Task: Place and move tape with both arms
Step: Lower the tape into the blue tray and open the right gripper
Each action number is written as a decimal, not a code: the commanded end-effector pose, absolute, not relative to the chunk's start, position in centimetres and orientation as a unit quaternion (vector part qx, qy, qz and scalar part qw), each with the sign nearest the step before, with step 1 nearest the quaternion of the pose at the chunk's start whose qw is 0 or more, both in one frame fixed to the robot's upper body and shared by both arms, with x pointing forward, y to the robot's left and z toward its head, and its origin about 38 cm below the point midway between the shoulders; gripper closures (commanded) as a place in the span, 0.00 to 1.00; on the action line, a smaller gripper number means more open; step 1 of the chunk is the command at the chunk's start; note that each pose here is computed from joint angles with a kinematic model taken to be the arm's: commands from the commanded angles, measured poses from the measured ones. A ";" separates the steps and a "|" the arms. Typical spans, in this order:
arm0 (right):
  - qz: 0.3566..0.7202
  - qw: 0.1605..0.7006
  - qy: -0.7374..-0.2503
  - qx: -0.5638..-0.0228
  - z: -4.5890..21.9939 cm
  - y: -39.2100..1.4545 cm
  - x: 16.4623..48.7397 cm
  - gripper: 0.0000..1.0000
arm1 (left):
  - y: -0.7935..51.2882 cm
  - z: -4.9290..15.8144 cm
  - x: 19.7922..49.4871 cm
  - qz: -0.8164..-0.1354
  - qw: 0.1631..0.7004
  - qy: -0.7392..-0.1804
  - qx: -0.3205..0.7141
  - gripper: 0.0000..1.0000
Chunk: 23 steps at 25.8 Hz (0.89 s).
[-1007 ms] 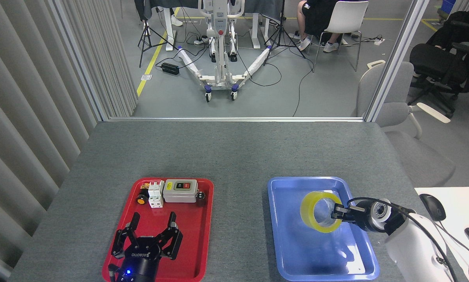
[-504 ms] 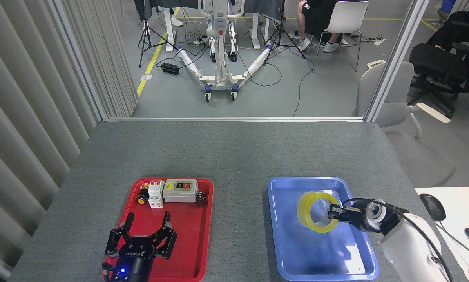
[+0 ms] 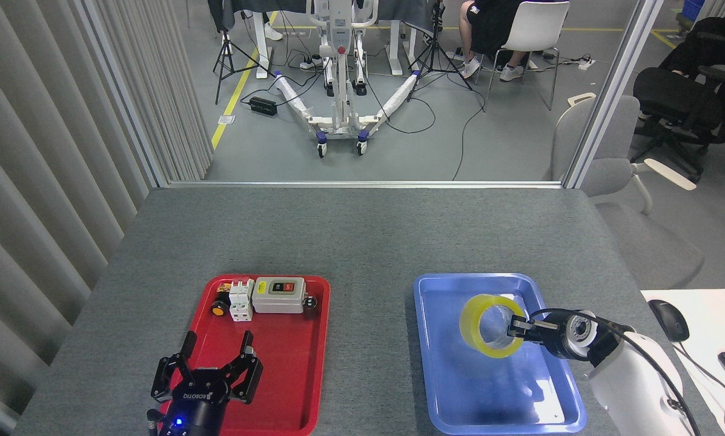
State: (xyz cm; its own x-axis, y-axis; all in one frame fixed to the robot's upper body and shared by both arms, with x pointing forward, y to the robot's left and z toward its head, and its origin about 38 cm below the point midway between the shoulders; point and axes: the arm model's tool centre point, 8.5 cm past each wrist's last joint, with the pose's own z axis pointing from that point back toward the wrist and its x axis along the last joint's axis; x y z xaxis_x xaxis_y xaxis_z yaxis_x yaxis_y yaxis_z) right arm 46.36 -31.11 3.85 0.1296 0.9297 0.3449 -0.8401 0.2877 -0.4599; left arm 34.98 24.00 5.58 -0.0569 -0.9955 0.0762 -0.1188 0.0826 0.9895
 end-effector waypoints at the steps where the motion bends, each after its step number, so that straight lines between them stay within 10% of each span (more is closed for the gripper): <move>1: 0.591 0.747 -0.294 -0.079 3.8 -31.1 46.4 0.67 | 24.4 5.5 34.9 -0.468 0.471 -0.557 0.499 0.00; 23: 0.607 0.705 -0.351 -0.109 6.1 -29.7 47.3 0.50 | 24.6 5.7 35.5 -0.465 0.471 -0.557 0.501 0.00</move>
